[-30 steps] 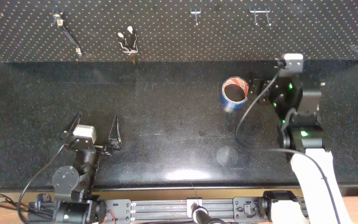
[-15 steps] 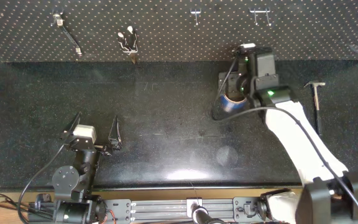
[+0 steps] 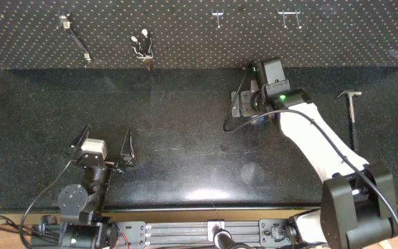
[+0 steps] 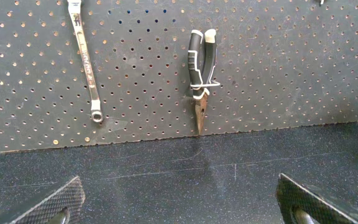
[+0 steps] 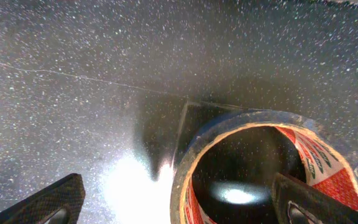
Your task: Place Tools Onto Pegboard
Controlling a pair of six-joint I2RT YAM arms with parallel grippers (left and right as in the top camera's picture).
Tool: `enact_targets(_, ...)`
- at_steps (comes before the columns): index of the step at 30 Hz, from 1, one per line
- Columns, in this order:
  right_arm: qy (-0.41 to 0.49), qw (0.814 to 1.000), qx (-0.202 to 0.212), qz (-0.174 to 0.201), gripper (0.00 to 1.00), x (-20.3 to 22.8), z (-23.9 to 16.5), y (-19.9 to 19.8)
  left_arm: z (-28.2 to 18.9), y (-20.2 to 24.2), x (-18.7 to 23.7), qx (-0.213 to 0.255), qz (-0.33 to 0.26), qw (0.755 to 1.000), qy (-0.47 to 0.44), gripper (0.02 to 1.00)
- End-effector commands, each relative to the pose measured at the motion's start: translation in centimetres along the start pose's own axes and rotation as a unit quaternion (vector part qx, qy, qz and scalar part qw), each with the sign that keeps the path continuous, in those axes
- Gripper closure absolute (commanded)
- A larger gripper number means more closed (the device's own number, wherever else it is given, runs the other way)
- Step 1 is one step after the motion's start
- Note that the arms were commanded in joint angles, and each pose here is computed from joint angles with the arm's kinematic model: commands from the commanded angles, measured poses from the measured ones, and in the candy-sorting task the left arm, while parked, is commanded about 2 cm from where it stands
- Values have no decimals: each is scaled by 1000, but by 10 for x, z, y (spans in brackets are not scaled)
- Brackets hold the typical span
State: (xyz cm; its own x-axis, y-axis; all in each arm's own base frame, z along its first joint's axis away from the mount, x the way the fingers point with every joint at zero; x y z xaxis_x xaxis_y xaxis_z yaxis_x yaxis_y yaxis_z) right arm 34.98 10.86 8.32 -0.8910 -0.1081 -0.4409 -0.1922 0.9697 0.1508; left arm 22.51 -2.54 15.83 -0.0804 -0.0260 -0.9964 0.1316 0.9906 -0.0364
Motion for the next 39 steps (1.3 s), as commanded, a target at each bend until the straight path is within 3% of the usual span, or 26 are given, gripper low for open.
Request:
enact_targets(1, 7, 1000, 1, 10, 25, -1, 6, 1, 0, 1, 1, -4, -6, 1000, 0, 23)
enact_targets(5, 15, 1000, 8, 11, 18, 2, 10, -2, 0, 1, 1, -4, -6, 1000, 0, 23)
enact_targets(10, 18, 1000, 13, 11, 310, 3, 10, -3, 0, 1, 1, -3, -6, 1000, 0, 23)
enact_targets(18, 18, 1000, 12, 11, 636, 3, 10, -3, 0, 1, 1, -4, -6, 1000, 0, 23)
enact_targets(32, 18, 1000, 12, 11, 884, 3, 10, -3, 0, 1, 1, -4, -6, 1000, 0, 23)
enact_targets(39, 18, 1000, 12, 11, 910, 3, 10, -3, 0, 1, 1, -4, -6, 1000, 0, 25)
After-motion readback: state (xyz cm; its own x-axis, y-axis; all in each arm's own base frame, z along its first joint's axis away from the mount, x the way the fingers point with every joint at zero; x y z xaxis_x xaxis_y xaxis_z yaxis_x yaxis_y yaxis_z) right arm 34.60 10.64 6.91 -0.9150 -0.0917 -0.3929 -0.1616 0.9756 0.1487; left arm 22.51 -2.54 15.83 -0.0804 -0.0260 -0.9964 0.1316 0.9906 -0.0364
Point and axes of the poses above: each gripper's point midway between its finger pads, its own z axis out along the fingers, its own y axis along the line the jaws close on, x = y × z, the point moved 2 cm from there along -z, back along the fingers, and after that the axes turned 1 degree about -z, right-handed, at the moved point
